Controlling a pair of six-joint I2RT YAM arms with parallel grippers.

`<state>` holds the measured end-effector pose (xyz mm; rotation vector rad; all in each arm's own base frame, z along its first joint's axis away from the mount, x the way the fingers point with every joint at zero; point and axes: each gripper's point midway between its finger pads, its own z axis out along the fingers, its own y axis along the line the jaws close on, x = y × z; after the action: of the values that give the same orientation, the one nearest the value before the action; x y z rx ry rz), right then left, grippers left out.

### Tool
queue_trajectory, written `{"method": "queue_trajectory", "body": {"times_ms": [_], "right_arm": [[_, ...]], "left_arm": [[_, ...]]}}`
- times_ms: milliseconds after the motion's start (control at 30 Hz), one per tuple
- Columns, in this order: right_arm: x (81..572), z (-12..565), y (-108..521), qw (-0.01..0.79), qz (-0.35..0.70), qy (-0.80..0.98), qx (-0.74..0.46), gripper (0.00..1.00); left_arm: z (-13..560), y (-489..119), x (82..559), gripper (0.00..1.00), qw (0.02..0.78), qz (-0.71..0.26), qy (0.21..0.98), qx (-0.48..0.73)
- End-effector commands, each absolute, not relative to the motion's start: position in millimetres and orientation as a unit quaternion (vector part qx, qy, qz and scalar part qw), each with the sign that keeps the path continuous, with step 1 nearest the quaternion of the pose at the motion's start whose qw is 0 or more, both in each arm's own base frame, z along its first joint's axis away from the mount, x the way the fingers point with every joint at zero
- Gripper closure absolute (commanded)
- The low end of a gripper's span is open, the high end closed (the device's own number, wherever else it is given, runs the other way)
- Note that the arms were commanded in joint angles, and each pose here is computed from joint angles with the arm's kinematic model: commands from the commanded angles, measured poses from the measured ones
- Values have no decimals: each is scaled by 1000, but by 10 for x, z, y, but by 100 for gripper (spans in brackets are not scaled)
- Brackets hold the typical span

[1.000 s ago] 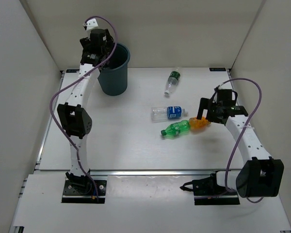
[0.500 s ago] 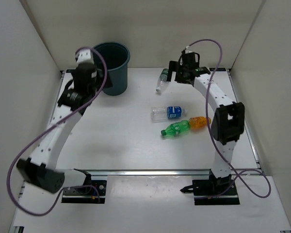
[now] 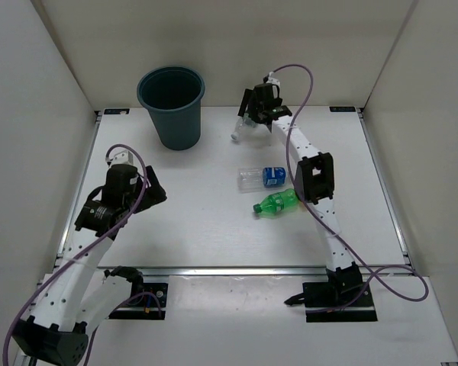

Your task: Put the plastic bottles in the bin

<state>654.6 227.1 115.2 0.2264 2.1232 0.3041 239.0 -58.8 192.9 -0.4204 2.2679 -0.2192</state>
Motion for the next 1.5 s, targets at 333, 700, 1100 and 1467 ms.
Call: {"method": "queue_trajectory", "body": {"times_ms": [333, 700, 1100, 1467], "right_arm": [[6833, 842, 2610, 508, 188, 815, 207, 3], [6748, 591, 2501, 462, 180, 837, 232, 55], [6197, 2017, 2519, 452, 213, 866, 4, 75], [4858, 2786, 1906, 379, 224, 889, -124, 83]], "left_arm": [[1950, -538, 2271, 1, 375, -80, 909, -161], [1994, -479, 2279, 1, 376, -63, 913, -146], [2079, -990, 2520, 1, 367, -159, 913, -81], [2305, -1676, 2878, 1, 377, -267, 886, -44]]}}
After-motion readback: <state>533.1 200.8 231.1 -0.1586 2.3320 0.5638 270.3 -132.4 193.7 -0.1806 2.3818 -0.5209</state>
